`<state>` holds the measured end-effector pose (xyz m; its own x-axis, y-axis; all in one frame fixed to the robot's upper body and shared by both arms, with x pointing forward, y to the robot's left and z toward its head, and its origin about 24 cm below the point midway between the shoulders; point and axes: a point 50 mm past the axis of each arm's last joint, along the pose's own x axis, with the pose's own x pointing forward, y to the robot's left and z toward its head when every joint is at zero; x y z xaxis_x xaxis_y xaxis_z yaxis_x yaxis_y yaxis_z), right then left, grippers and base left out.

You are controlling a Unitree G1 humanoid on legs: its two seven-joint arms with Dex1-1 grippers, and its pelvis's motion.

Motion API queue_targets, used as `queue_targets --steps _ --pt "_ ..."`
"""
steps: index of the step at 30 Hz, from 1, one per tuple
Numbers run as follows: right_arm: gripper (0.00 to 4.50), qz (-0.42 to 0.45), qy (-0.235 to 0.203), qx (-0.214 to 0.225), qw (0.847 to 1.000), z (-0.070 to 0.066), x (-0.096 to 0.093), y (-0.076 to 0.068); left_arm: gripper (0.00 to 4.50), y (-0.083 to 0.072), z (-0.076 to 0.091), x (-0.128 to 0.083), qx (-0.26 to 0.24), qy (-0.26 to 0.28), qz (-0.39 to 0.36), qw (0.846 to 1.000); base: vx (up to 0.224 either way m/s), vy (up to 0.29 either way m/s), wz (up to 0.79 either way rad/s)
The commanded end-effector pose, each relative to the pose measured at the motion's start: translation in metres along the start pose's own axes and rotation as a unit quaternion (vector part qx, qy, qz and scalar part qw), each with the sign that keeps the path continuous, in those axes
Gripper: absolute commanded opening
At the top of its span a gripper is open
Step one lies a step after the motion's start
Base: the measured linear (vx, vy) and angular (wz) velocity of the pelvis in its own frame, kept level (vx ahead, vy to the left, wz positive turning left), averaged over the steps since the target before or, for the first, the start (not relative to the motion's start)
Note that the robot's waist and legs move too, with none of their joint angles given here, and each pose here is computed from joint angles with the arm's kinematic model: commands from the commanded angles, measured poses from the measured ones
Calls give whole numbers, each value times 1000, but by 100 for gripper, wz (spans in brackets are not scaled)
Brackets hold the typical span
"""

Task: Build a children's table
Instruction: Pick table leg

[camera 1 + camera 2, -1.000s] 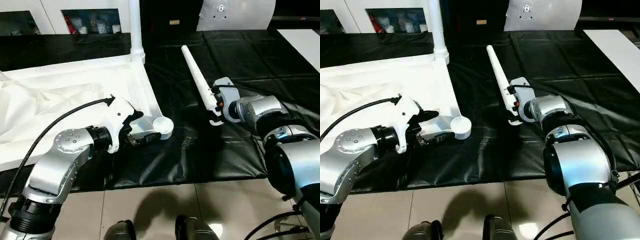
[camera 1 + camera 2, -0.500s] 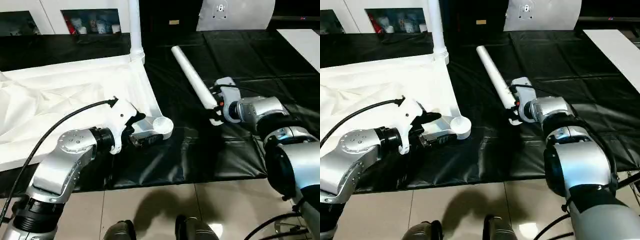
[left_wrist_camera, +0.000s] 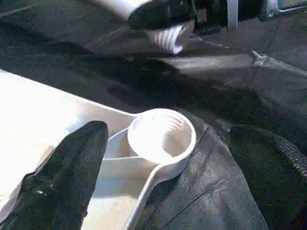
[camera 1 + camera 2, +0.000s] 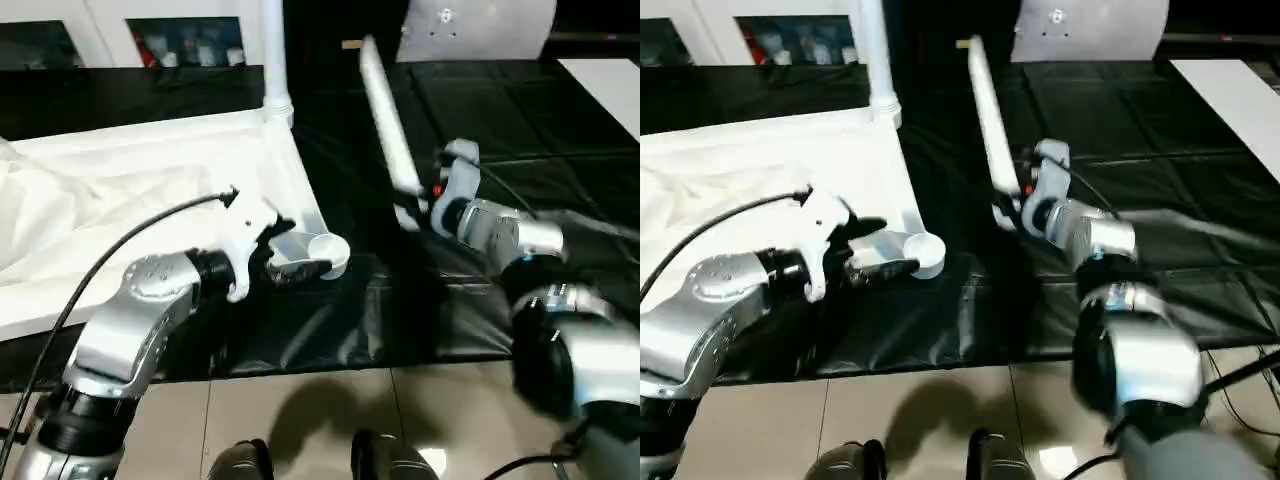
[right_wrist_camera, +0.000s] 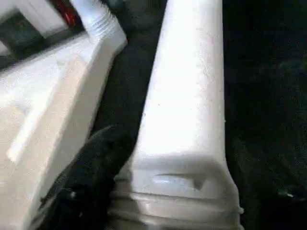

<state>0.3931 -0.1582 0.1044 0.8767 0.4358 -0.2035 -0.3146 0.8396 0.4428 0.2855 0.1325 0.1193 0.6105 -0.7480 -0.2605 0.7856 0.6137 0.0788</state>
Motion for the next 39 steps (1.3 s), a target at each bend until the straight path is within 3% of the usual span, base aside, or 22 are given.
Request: queue_targets --steps 1,5,8,11,15,18,21,24,26,30,36,37,39 --pt "279 9 -45 32 998 5 -3 6 450 -1 2 3 0 -7 -2 1000 0 0 0" --pt "279 -3 -57 18 998 2 -5 12 450 0 4 5 -4 -18 3 1000 0 0 0" --pt "278 44 -63 -5 997 -7 -13 23 450 2 8 8 -9 -40 13 999 0 0 0" --pt "278 84 -103 -29 991 -16 -24 28 450 4 15 11 -35 -86 16 996 0 0 0" --pt "278 119 -138 -27 983 -24 -37 34 450 14 28 11 -84 -146 34 985 0 0 0" --pt "278 129 -156 -78 976 -31 -45 40 450 21 41 14 -142 -196 44 969 0 0 0" --pt "278 137 -171 -104 970 -33 -49 47 450 22 43 18 -166 -206 37 964 0 0 0" --pt "277 170 -198 -174 949 -39 -57 66 450 16 43 34 -199 -210 9 957 0 0 0" --pt "277 174 -200 -182 947 -40 -58 68 450 15 43 36 -202 -210 5 957 0 0 0" --pt "277 190 -203 -298 913 -54 -59 78 450 12 45 43 -227 -238 -15 944 0 0 0" --pt "277 179 -204 -310 911 -62 -58 77 400 5 54 40 -237 -285 -58 927 0 0 0" --pt "277 177 -204 -311 911 -63 -58 76 375 1 56 39 -238 -292 -75 923 0 0 0" --pt "277 174 -207 -313 910 -65 -57 75 375 -3 57 37 -234 -293 -93 922 0 0 0"
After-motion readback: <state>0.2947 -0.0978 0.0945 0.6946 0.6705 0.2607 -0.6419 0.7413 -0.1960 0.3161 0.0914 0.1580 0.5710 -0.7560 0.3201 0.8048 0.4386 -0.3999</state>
